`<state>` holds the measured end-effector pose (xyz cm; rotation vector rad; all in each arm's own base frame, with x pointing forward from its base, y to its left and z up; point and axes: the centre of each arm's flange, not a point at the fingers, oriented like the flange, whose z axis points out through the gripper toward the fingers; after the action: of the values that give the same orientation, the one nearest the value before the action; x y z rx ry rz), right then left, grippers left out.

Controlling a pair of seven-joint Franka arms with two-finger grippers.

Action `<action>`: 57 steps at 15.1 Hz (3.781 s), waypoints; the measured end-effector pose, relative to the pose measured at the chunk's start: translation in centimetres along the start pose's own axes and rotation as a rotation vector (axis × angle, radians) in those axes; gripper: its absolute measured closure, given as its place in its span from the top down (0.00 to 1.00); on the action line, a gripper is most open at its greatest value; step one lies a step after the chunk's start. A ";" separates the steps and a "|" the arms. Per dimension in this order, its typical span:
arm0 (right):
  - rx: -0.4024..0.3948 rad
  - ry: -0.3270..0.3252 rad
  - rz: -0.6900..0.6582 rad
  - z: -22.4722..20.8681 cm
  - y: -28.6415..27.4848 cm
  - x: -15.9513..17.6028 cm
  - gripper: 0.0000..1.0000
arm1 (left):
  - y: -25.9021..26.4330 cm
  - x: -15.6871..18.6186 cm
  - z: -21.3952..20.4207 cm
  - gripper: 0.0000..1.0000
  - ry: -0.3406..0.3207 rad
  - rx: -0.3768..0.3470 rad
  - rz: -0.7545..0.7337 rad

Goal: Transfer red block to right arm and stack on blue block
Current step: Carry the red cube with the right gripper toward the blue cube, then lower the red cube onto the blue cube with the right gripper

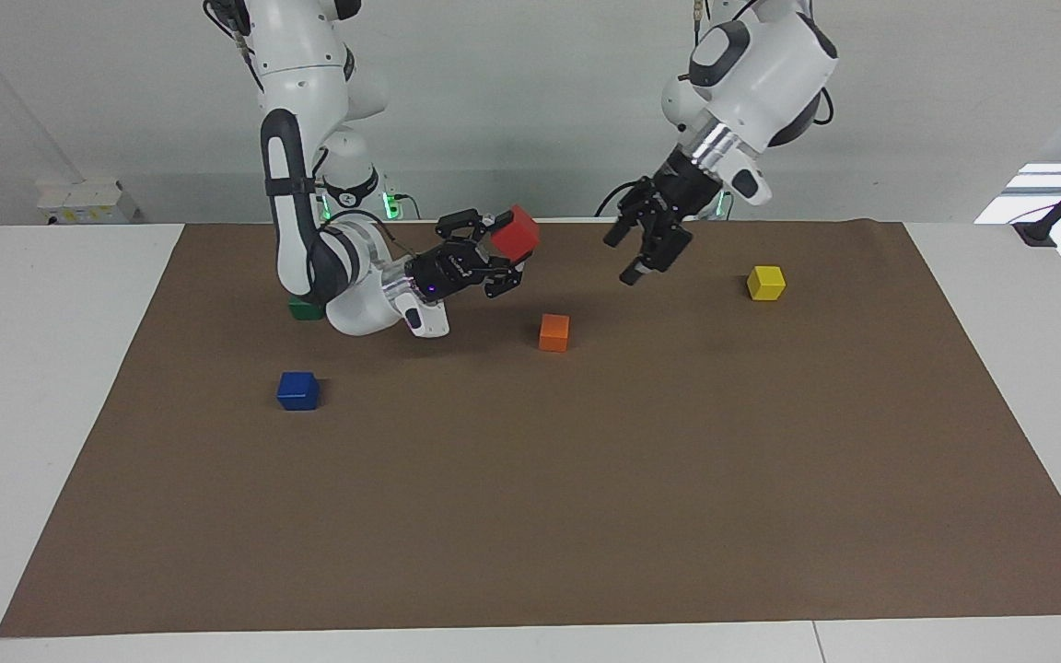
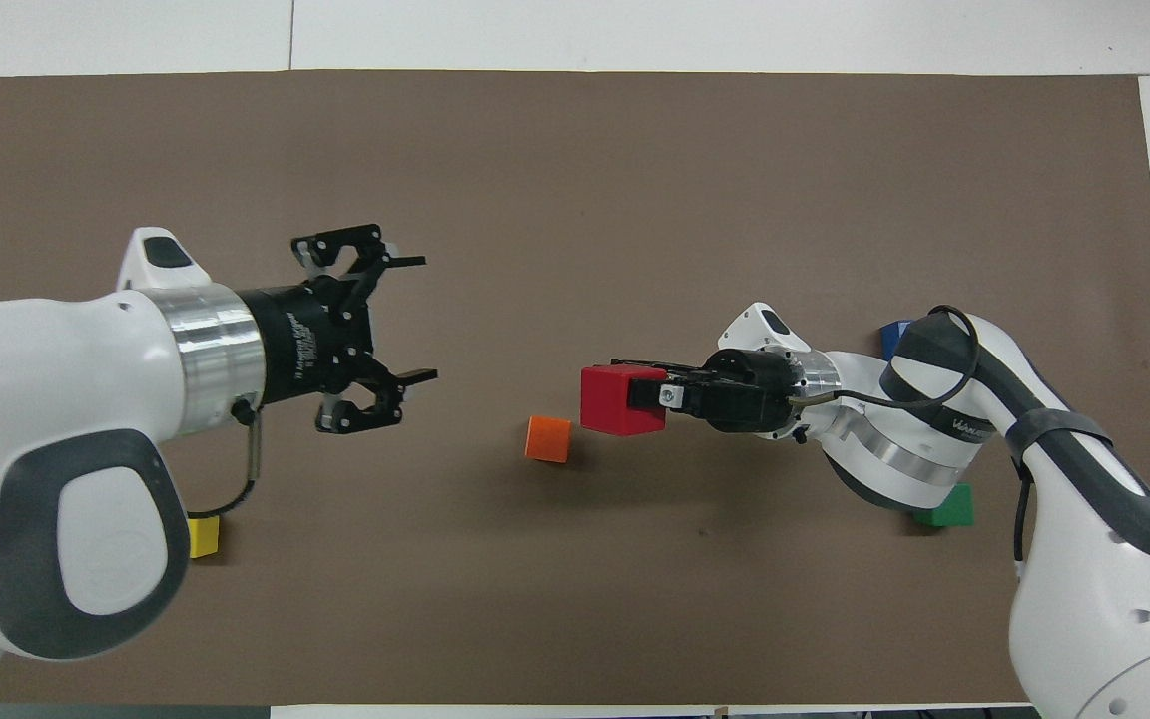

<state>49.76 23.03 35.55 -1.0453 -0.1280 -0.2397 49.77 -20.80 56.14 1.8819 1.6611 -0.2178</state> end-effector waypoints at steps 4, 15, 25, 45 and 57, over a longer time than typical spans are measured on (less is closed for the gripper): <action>-0.242 -0.058 0.072 0.4 -8.0 3.1 0.61 | 2.0 8.6 -2.6 1.00 0.171 0.025 0.318; -1.351 -0.364 0.151 -1.1 -26.5 5.5 0.61 | 4.1 14.2 -7.9 1.00 0.412 0.702 1.108; -2.058 -0.347 0.108 -7.8 -18.8 8.9 0.61 | 5.8 15.5 -13.8 1.00 0.334 0.865 1.227; -2.264 -0.251 0.121 -18.2 -7.2 9.9 0.61 | 6.2 12.7 -12.8 1.00 0.122 0.781 1.380; -2.271 -0.210 0.131 -19.4 -7.4 9.8 0.65 | 6.3 12.7 -12.8 1.00 0.105 0.750 1.376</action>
<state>57.12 1.35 34.22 -3.3251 0.1070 -0.0544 54.78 -3.33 62.06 3.1427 -0.0312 -0.1469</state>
